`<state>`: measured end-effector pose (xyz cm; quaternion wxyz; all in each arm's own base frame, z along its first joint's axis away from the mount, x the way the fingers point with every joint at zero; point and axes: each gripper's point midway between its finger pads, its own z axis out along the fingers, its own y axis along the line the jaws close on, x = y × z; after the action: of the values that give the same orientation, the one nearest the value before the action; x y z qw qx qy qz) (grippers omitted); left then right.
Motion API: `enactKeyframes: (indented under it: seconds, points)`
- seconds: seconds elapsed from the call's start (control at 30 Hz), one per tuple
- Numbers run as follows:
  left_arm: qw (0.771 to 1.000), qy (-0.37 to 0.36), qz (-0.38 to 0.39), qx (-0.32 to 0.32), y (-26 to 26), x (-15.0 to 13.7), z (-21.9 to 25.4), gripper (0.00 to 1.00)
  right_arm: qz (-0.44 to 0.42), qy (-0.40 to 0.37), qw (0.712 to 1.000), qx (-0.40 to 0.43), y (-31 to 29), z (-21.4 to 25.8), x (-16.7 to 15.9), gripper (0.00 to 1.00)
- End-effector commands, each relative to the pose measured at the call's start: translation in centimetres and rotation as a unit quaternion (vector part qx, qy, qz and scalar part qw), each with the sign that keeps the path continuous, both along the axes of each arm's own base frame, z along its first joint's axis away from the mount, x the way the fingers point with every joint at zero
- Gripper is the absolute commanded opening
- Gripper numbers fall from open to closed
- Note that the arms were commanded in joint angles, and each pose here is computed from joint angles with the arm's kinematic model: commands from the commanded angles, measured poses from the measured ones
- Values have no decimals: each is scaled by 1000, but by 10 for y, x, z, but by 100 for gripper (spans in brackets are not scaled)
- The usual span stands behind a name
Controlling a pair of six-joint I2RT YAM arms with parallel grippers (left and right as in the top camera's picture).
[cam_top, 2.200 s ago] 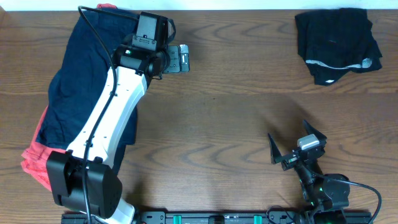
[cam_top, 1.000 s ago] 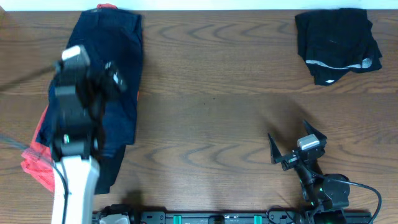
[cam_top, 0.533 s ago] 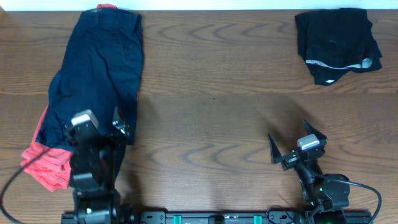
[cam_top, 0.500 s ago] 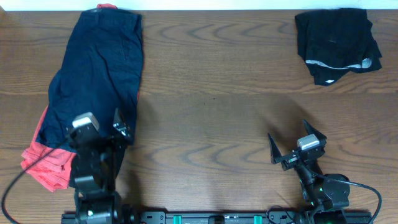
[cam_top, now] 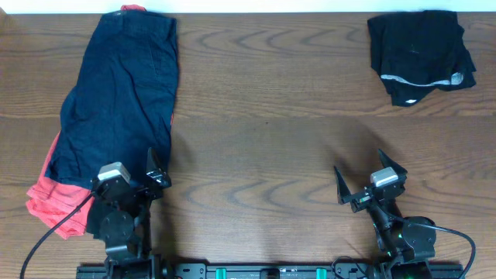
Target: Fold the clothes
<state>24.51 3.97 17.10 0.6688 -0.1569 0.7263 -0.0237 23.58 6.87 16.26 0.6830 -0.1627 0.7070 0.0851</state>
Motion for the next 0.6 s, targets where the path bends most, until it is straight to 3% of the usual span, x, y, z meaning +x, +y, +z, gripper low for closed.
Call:
enactKeyframes:
  seconds: [0.0, 0.33, 0.57]
  points:
    - [1000, -28, -5, -2, -2, -2, 11, 98, -1, -2, 1000, -3, 0, -1, 0, 99]
    - [999, -51, -5, 1, -2, -6, 18, 98, -1, -2, 1000, -3, 0, -1, 0, 99]
    - [1000, -25, -3, -3, -1, -2, -10, 98, -1, -2, 1000, -3, 0, -1, 0, 99]
